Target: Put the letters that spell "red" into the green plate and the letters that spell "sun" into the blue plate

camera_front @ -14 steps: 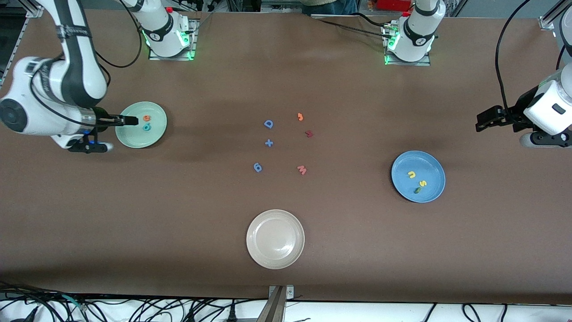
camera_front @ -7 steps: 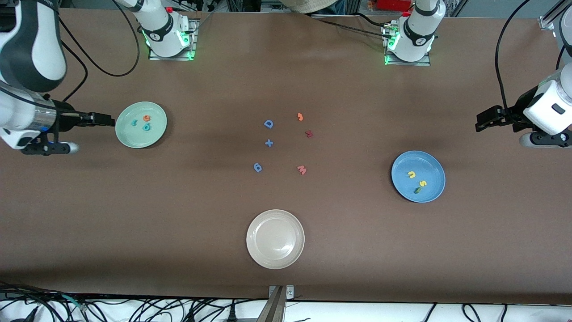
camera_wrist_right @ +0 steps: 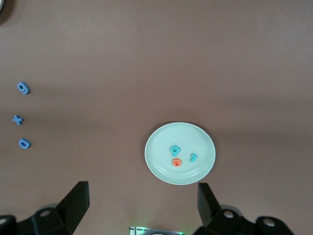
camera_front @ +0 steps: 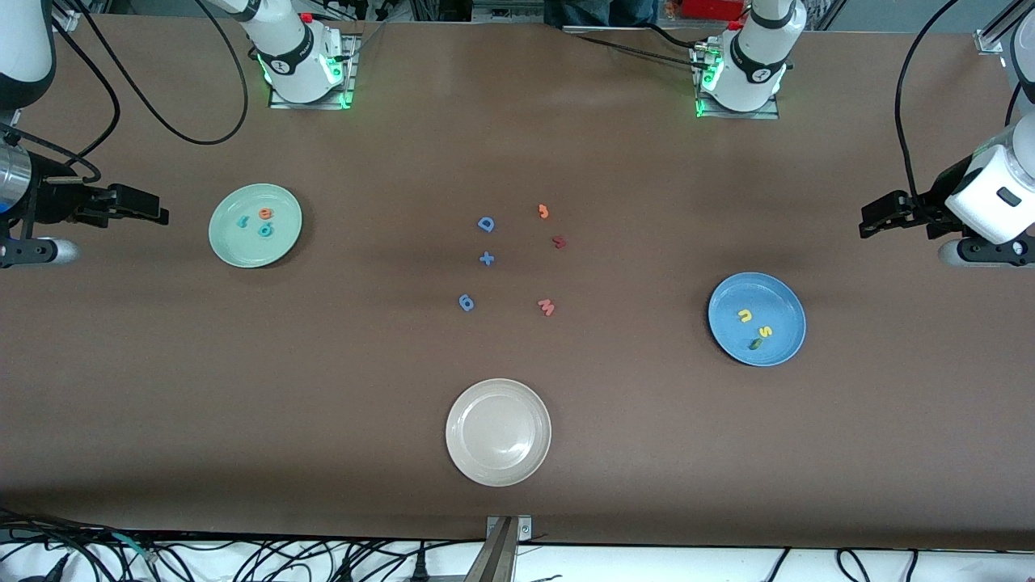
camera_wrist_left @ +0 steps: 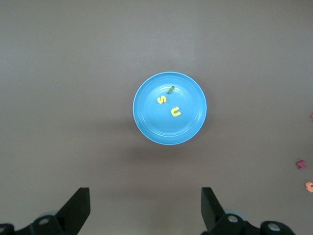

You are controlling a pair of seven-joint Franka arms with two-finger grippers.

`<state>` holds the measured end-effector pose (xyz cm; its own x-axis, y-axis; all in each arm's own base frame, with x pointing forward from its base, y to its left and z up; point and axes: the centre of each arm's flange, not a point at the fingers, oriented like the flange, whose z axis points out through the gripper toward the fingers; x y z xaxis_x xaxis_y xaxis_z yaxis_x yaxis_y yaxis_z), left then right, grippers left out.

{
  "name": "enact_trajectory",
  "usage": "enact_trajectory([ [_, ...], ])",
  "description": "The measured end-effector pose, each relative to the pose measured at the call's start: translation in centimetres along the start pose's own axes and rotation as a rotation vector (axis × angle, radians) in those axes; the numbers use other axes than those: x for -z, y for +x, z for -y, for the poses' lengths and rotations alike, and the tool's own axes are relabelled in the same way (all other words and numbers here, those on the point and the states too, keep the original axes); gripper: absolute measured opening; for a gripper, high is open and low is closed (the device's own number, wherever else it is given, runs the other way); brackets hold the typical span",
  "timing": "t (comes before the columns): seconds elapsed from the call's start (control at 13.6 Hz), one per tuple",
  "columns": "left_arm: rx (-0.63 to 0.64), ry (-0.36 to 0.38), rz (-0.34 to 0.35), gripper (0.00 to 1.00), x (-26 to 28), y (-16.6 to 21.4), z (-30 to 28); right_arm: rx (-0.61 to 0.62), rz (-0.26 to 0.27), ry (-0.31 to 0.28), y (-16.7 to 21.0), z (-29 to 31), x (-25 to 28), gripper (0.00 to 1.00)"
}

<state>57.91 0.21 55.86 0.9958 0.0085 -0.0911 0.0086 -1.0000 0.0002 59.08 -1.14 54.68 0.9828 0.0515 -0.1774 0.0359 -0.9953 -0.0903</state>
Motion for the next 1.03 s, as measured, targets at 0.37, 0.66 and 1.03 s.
enact_trajectory([
  [0.37, -0.001, 0.0, 0.0, 1.0, 0.0, 0.0, 0.0, 0.019, -0.058, -0.062, -0.3, 0.2, 2.0, 0.99],
  [0.66, -0.001, 0.0, 0.0, 1.0, 0.0, 0.0, 0.0, 0.018, -0.081, -0.07, -1.0, 0.1, 3.1, 1.0],
  [1.03, -0.001, 0.0, 0.0, 1.0, 0.0, 0.0, 0.0, 0.021, -0.083, -0.07, -0.9, 0.5, 3.0, 1.0],
])
